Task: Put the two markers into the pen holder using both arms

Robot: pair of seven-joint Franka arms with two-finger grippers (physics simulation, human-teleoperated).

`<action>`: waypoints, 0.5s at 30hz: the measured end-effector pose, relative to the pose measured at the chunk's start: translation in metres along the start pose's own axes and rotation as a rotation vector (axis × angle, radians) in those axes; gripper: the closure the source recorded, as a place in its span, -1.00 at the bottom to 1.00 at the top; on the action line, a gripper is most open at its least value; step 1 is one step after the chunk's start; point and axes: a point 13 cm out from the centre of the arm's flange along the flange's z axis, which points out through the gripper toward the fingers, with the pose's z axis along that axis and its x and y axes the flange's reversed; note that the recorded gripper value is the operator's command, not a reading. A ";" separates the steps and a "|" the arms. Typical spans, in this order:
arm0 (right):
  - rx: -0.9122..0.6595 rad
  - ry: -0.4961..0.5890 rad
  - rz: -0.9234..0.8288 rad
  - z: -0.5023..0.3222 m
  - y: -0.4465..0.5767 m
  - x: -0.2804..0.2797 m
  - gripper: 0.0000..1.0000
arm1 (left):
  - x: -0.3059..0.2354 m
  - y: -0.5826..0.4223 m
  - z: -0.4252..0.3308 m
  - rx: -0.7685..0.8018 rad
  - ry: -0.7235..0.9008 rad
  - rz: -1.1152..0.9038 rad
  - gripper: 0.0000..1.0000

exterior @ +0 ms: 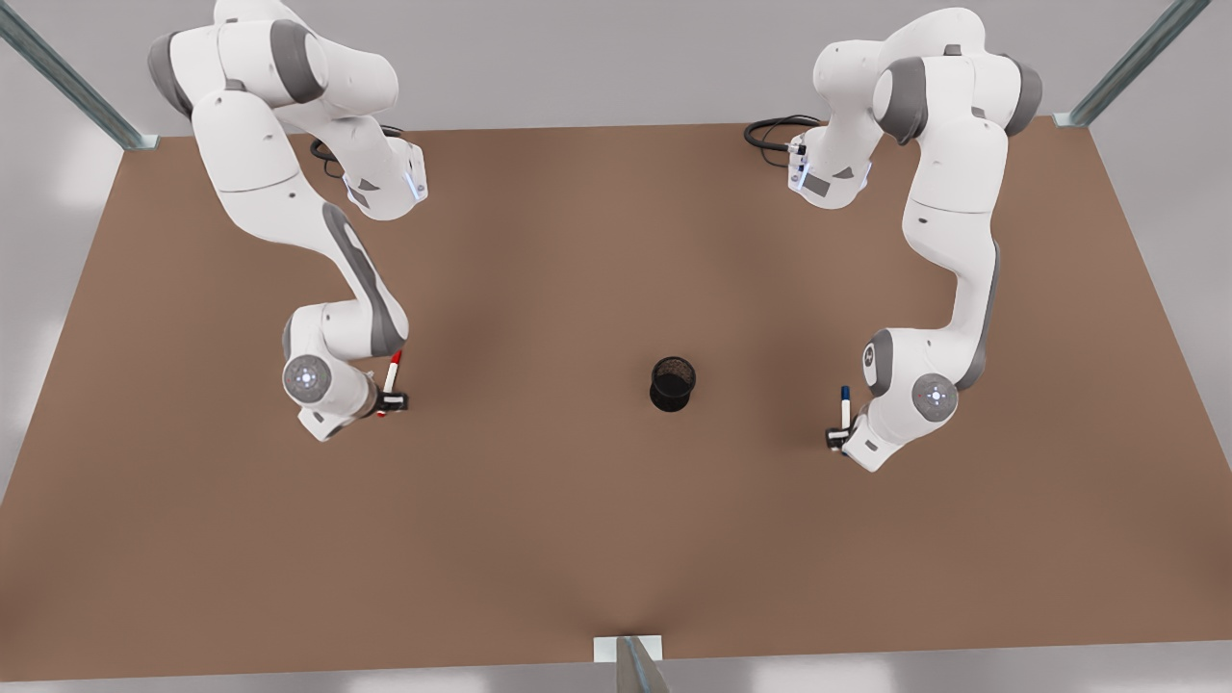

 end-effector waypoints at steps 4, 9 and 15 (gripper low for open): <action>-0.032 -0.027 0.026 0.003 -0.002 0.002 -0.06 | 0.006 0.004 0.001 -0.003 0.021 0.011 -0.06; -0.062 -0.049 0.054 0.008 -0.008 0.012 0.03 | 0.010 0.006 0.002 -0.004 0.040 0.032 0.09; -0.065 -0.064 0.047 0.005 0.000 0.024 0.13 | 0.012 0.006 0.004 -0.005 0.051 0.052 0.30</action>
